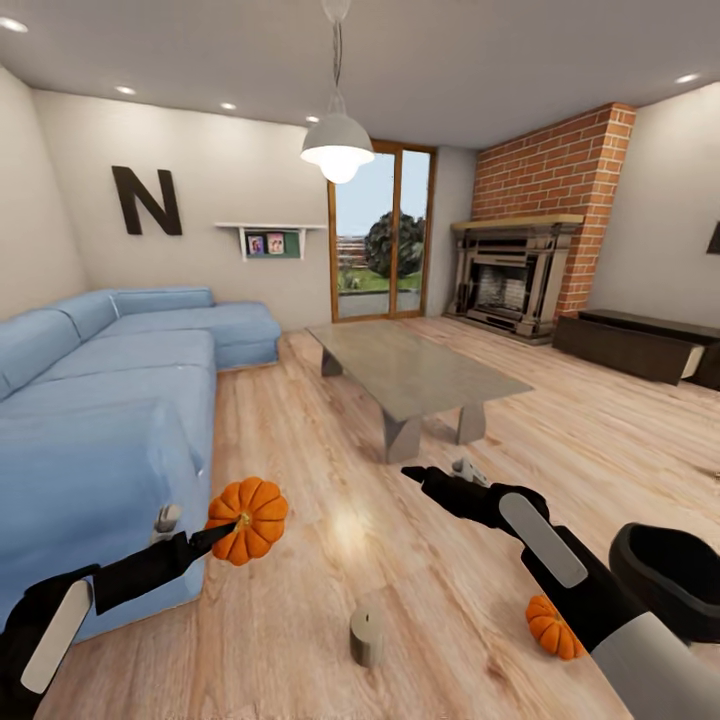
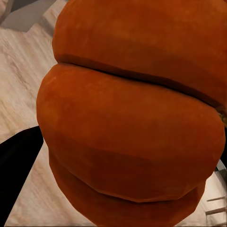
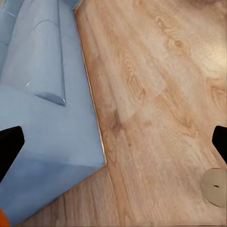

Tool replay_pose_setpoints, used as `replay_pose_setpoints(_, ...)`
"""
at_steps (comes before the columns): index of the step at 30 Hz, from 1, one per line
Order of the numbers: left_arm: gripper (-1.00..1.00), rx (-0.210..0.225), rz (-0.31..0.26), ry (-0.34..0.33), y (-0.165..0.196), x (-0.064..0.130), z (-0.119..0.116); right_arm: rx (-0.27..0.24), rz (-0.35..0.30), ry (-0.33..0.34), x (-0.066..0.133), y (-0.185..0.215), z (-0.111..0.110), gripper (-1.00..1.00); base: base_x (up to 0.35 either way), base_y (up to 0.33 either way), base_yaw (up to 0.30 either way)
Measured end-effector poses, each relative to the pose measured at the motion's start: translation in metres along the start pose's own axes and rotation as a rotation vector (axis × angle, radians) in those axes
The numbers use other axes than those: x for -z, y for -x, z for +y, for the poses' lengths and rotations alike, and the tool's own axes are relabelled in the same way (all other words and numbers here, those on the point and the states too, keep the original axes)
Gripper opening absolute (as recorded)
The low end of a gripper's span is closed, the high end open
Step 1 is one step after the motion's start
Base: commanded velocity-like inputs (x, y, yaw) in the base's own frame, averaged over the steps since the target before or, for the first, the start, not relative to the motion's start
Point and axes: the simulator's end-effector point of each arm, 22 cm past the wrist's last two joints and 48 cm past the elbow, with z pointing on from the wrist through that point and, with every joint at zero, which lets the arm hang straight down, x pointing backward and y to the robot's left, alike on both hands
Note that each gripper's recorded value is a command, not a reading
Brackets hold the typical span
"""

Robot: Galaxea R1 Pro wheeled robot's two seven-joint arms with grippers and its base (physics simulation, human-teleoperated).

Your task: Place each of the two pumpkins and all three candles from the living room inside a cabinet in the living room (use any cabinet), then make sure every cabinet is closed, and position the cauldron so it is next to a table in the living room.

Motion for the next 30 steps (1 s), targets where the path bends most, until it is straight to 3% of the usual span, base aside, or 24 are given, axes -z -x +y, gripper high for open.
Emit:
replay_pose_setpoints(12,-1.00,-0.010,-0.009,-0.007,0.003,0.001,-0.005,0.004,-0.006,0.006,0.003,0.002,0.004,1.00,-0.052,0.048,-0.149)
replay_pose_setpoints(25,-1.00,-0.018,-0.014,-0.011,0.006,0.003,-0.009,0.007,-0.013,0.004,0.006,0.005,0.005,1.00,-0.180,0.033,-0.141)
replay_pose_setpoints(30,-1.00,-0.022,-0.016,-0.014,0.007,0.003,-0.011,-0.037,-0.016,-0.072,-0.001,0.001,-0.032,1.00,-0.008,0.001,-0.199)
